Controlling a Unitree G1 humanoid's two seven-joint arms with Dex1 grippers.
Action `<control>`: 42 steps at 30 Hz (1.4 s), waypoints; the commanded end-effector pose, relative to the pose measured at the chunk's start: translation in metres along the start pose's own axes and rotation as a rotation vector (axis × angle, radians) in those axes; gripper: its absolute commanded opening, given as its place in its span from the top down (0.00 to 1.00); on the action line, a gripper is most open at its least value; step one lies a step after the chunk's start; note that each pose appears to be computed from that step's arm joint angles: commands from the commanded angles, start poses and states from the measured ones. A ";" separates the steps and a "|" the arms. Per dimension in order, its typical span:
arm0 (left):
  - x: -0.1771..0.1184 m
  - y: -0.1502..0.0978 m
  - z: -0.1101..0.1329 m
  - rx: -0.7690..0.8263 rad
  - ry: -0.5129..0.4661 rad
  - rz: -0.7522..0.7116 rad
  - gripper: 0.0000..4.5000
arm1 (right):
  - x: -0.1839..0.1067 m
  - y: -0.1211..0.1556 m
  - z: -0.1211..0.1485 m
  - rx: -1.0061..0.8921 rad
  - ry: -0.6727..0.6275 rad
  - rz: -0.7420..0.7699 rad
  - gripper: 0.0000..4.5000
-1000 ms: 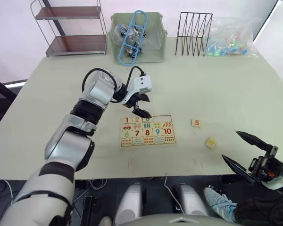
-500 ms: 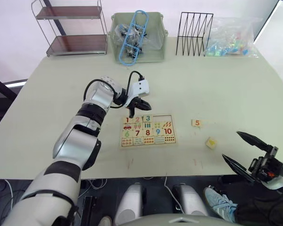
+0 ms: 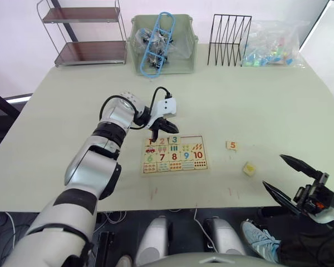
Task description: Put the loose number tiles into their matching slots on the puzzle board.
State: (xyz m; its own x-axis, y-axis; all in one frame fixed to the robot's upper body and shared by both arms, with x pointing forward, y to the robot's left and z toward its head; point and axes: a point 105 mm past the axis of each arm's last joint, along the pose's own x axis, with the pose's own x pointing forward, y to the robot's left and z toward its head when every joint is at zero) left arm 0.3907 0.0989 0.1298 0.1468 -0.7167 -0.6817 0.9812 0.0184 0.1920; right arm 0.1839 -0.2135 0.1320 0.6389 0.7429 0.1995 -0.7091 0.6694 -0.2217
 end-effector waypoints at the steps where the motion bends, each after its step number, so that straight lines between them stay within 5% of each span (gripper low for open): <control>1: -0.007 0.005 0.009 0.030 -0.021 0.013 0.98 | 0.004 0.001 0.010 -0.041 -0.024 0.016 0.00; 42: -0.005 0.000 0.003 0.098 0.009 -0.016 0.98 | 0.002 0.003 0.010 -0.034 -0.024 0.009 0.00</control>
State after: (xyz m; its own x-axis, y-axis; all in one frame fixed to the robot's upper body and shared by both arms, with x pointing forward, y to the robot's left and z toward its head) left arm 0.3873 0.1019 0.1221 0.1172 -0.6980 -0.7065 0.9764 -0.0491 0.2105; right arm 0.1823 -0.2103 0.1355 0.6347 0.7451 0.2050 -0.7082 0.6670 -0.2315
